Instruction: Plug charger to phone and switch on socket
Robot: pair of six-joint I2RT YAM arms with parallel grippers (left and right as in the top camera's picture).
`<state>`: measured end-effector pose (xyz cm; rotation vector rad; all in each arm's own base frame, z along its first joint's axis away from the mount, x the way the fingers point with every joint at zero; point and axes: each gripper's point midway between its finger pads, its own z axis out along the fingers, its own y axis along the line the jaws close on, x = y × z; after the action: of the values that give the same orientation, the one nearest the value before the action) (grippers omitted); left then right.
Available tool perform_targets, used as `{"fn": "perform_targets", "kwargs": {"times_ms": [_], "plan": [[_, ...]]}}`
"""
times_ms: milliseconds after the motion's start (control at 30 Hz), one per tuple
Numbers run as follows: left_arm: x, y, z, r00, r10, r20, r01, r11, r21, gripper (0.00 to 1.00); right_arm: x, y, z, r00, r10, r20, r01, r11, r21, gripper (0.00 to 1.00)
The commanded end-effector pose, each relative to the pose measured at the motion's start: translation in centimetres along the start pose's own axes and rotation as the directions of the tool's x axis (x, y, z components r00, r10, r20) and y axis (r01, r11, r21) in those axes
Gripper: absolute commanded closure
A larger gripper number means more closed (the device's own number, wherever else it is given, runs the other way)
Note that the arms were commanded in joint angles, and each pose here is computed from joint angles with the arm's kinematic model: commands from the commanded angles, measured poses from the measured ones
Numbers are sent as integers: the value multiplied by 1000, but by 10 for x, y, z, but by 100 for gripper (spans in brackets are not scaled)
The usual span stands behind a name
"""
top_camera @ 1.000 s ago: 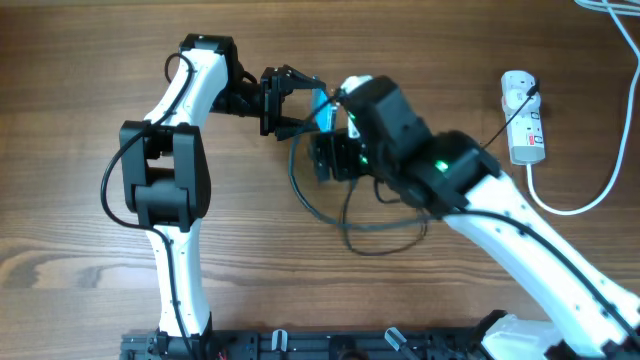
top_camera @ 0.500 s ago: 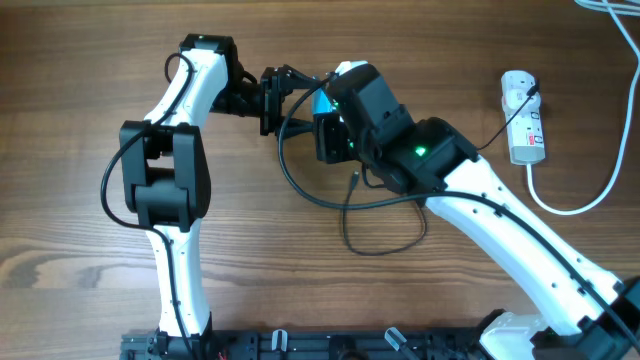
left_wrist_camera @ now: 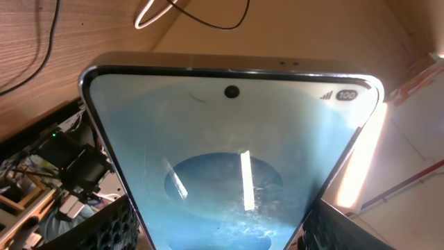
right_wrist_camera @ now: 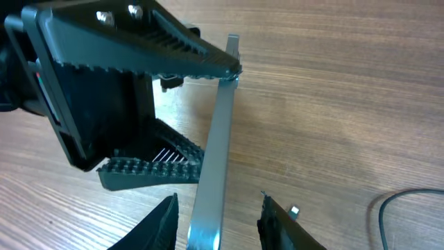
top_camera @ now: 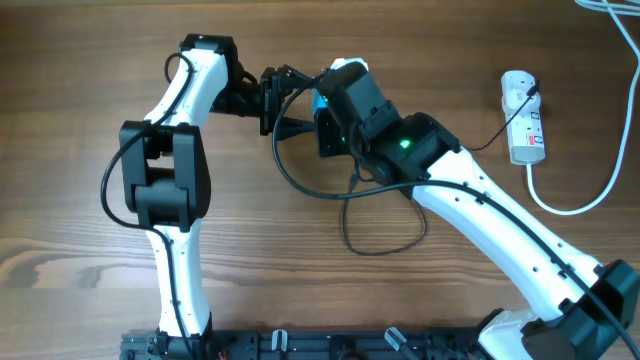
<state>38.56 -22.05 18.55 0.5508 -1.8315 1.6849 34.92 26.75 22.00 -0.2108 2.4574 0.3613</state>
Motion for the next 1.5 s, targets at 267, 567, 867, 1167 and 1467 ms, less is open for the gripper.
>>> {"fn": "perform_targets", "kwargs": {"times_ms": [267, 567, 867, 1167, 1467], "plan": [[4, -14, -2, 1000, 19, -5, -19, 999, 43, 28, -13, 3, 1, 999, 20, 44, -20, 1000, 0, 73], [4, -14, -2, 1000, 19, -5, -19, 999, 43, 28, -13, 5, 1, 998, 53, 43, -53, 999, -10, 86], [4, -13, -1, 1000, 21, -4, -20, 999, 42, 0, -14, 8, 0, 977, 210, 38, -209, 977, -34, 95], [4, -13, -1, 1000, 21, -5, -21, 999, 42, 0, -20, 3, 0, 405, 914, 14, -912, 405, -63, 96], [4, -13, -1, 1000, 21, -5, -21, 999, 42, 42, -8, -2, 0, -23, 1000, 10, -1000, -23, -16, 95]]}}
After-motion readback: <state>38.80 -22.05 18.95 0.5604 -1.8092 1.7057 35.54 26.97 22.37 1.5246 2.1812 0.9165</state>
